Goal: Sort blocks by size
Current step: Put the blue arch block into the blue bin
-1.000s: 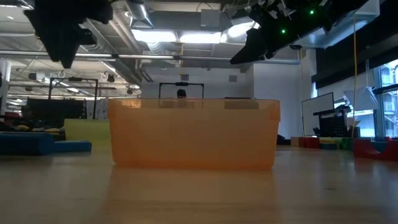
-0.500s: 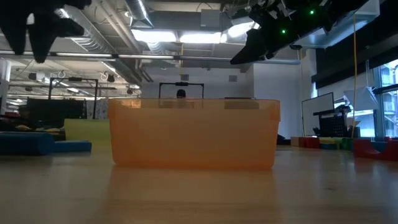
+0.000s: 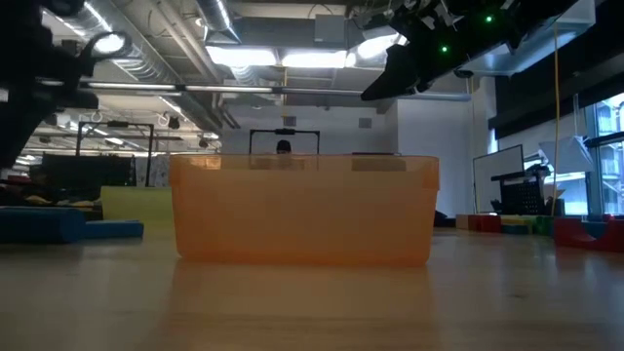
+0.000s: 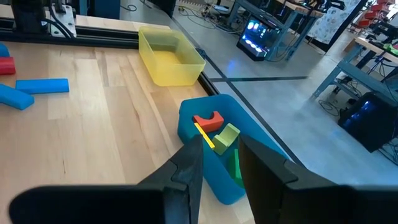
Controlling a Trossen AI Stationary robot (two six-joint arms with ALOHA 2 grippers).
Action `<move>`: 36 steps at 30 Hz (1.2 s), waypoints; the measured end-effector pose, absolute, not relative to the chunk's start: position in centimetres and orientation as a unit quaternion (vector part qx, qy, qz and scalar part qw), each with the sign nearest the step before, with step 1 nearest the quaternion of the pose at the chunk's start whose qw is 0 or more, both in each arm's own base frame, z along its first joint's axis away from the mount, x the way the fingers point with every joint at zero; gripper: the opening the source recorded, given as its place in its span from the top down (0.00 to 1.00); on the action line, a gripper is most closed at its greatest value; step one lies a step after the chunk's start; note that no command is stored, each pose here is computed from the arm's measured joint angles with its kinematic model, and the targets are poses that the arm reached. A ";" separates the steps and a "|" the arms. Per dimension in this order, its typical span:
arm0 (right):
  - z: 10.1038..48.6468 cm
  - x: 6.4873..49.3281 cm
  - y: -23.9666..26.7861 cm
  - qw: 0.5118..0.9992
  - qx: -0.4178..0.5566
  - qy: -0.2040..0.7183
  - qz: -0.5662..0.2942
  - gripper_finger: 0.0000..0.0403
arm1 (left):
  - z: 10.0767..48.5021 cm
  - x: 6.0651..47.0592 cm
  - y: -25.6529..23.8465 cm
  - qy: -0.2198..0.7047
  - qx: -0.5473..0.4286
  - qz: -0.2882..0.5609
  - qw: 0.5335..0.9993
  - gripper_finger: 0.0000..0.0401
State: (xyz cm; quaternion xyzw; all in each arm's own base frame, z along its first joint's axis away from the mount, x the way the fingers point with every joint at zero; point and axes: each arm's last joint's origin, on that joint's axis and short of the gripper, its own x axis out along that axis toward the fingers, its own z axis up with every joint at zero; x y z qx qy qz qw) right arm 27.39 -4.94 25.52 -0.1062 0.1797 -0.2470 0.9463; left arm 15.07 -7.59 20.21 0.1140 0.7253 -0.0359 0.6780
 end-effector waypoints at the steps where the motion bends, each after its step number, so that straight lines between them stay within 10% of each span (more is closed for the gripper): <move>1: 25.5 27.4 -4.9 0.946 -0.106 0.180 -0.247 0.75 | 19.8 15.0 -7.5 0.730 0.119 -0.037 0.672 0.64; 36: 25.5 27.4 -4.9 0.946 -0.106 0.181 -0.247 0.75 | 14.6 16.3 -8.2 0.776 0.156 -0.053 0.608 0.66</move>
